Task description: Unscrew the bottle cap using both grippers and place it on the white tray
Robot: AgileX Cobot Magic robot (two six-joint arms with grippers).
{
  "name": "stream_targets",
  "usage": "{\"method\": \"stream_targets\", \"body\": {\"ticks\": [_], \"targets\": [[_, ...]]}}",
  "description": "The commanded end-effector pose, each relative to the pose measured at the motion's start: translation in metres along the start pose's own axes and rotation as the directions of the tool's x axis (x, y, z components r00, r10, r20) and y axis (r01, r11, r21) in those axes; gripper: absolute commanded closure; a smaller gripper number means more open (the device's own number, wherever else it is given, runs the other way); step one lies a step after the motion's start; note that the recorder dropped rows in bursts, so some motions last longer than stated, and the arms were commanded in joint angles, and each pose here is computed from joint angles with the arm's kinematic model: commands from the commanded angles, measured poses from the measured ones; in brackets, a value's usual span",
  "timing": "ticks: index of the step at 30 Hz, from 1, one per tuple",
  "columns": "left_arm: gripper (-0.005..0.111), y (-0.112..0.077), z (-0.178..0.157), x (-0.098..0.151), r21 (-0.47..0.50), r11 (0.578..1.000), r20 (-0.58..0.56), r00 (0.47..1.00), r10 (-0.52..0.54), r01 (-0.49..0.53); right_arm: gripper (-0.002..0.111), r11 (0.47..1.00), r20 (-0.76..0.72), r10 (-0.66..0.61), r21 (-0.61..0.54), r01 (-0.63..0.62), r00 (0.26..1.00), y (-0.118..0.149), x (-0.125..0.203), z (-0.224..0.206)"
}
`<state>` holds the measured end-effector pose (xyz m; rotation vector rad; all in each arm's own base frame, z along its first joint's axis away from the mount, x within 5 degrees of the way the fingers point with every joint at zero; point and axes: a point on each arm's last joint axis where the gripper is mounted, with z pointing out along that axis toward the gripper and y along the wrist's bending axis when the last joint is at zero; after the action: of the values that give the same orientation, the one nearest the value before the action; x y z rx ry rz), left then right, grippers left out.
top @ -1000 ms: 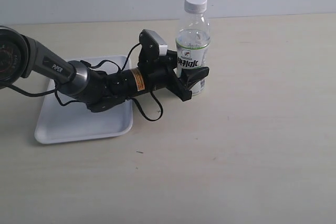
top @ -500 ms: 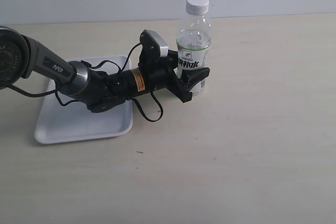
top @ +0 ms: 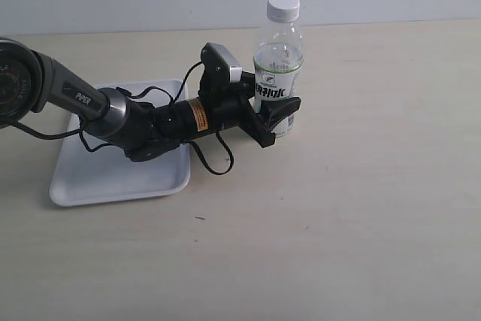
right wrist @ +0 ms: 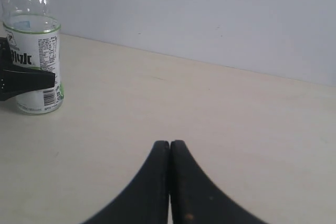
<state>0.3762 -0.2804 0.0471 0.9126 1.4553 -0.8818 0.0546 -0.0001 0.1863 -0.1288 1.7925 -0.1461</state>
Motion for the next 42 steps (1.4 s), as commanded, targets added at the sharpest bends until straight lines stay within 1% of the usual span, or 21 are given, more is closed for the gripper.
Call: {"method": "stream_targets", "body": {"ticks": [1, 3, 5, 8, 10, 13, 16, 18, 20, 21, 23, 24, 25, 28, 31, 34, 36, 38, 40, 41, 42], "targets": [[0.057, -0.002, 0.001, -0.001, 0.019, 1.000, 0.024, 1.000, 0.009, -0.009, 0.108, 0.996, 0.038, -0.082, 0.044, 0.080, 0.996, -0.003, -0.003, 0.000], [0.057, -0.003, 0.001, -0.001, 0.027, 0.999, 0.021, 0.999, 0.037, -0.038, 0.108, 0.981, 0.076, -0.182, 0.086, 0.175, 0.980, -0.006, -0.007, -0.001], [0.057, -0.003, 0.001, -0.001, 0.027, 0.998, 0.022, 0.998, 0.059, -0.059, 0.108, 0.976, 0.124, -0.202, 0.110, 0.189, 0.972, -0.007, -0.012, -0.001], [0.057, -0.003, 0.002, -0.005, 0.025, 0.997, 0.026, 0.997, 0.075, -0.076, 0.108, 0.990, 0.258, -0.099, 0.124, 0.069, 0.961, -0.009, -0.023, -0.004], [0.057, -0.002, 0.002, -0.008, 0.022, 0.996, 0.016, 0.996, 0.084, -0.084, 0.108, 0.993, 0.331, 0.039, 0.095, -0.075, 0.943, -0.010, -0.028, -0.006], [0.057, -0.001, 0.002, -0.011, 0.014, 0.996, 0.001, 0.996, 0.090, -0.090, 0.108, 0.975, 0.379, 0.178, 0.054, -0.213, 0.908, -0.011, -0.032, -0.007], [0.057, -0.001, 0.002, -0.011, 0.017, 0.996, -0.002, 0.996, 0.092, -0.092, 0.108, 0.958, 0.409, 0.247, 0.033, -0.285, 0.879, -0.013, -0.034, -0.008], [0.057, -0.002, 0.002, -0.011, 0.029, 0.995, -0.005, 0.995, 0.099, -0.099, 0.108, 0.935, 0.464, 0.307, 0.016, -0.354, 0.831, -0.016, -0.038, -0.010], [0.057, -0.002, 0.002, -0.011, 0.030, 0.995, -0.006, 0.995, 0.100, -0.100, 0.108, 0.917, 0.556, 0.328, 0.006, -0.398, 0.764, -0.020, -0.045, -0.015], [0.057, -0.002, 0.002, -0.011, 0.030, 0.995, -0.006, 0.995, 0.100, -0.100, 0.108, 0.907, 0.616, 0.337, -0.010, -0.421, 0.712, -0.023, -0.050, -0.019], [0.057, -0.002, 0.002, -0.011, 0.030, 0.995, -0.006, 0.995, 0.100, -0.100, 0.108, 0.889, 0.662, 0.369, -0.045, -0.457, 0.653, -0.025, -0.055, -0.023], [0.057, -0.002, 0.002, -0.011, 0.030, 0.995, -0.006, 0.995, 0.100, -0.100, 0.108, 0.878, 0.687, 0.390, -0.076, -0.473, 0.613, -0.026, -0.065, -0.029], [0.057, -0.002, 0.002, -0.011, 0.030, 0.995, -0.006, 0.995, 0.100, -0.100, 0.108, 0.874, 0.703, 0.398, -0.095, -0.476, 0.590, -0.027, -0.073, -0.034], [0.057, -0.002, 0.002, -0.011, 0.030, 0.994, -0.005, 0.995, 0.102, -0.102, 0.108, 0.877, 0.712, 0.392, -0.100, -0.470, 0.582, -0.033, -0.105, -0.038], [0.057, -0.002, 0.002, -0.011, 0.030, 0.991, -0.005, 0.992, 0.128, -0.128, 0.108, 0.890, 0.667, 0.379, -0.074, -0.449, 0.642, -0.039, -0.144, -0.024], [0.057, -0.003, 0.002, -0.010, 0.035, 0.988, -0.006, 0.988, 0.154, -0.153, 0.108, 0.922, 0.582, 0.333, -0.036, -0.385, 0.742, -0.045, -0.189, 0.003], [0.057, -0.003, 0.002, -0.010, 0.035, 0.987, -0.006, 0.988, 0.155, -0.155, 0.108, 0.939, 0.458, 0.312, -0.012, -0.345, 0.832, -0.048, -0.216, 0.033], [0.057, -0.003, 0.002, -0.010, 0.035, 0.987, -0.006, 0.988, 0.155, -0.155, 0.108, 0.947, 0.288, 0.307, 0.004, -0.322, 0.907, -0.051, -0.234, 0.064], [0.057, -0.003, 0.002, -0.010, 0.035, 0.987, -0.006, 0.988, 0.155, -0.155, 0.108, 0.963, 0.070, 0.266, 0.022, -0.268, 0.961, -0.054, -0.246, 0.102], [0.057, -0.003, 0.002, -0.010, 0.035, 0.987, -0.006, 0.988, 0.155, -0.155, 0.108, 0.974, -0.182, 0.225, 0.007, -0.228, 0.957, -0.055, -0.255, 0.136], [0.057, -0.003, 0.002, -0.010, 0.035, 0.987, -0.006, 0.988, 0.157, -0.157, 0.108, 0.976, -0.308, 0.207, -0.007, -0.219, 0.929, -0.054, -0.257, 0.152]]}}
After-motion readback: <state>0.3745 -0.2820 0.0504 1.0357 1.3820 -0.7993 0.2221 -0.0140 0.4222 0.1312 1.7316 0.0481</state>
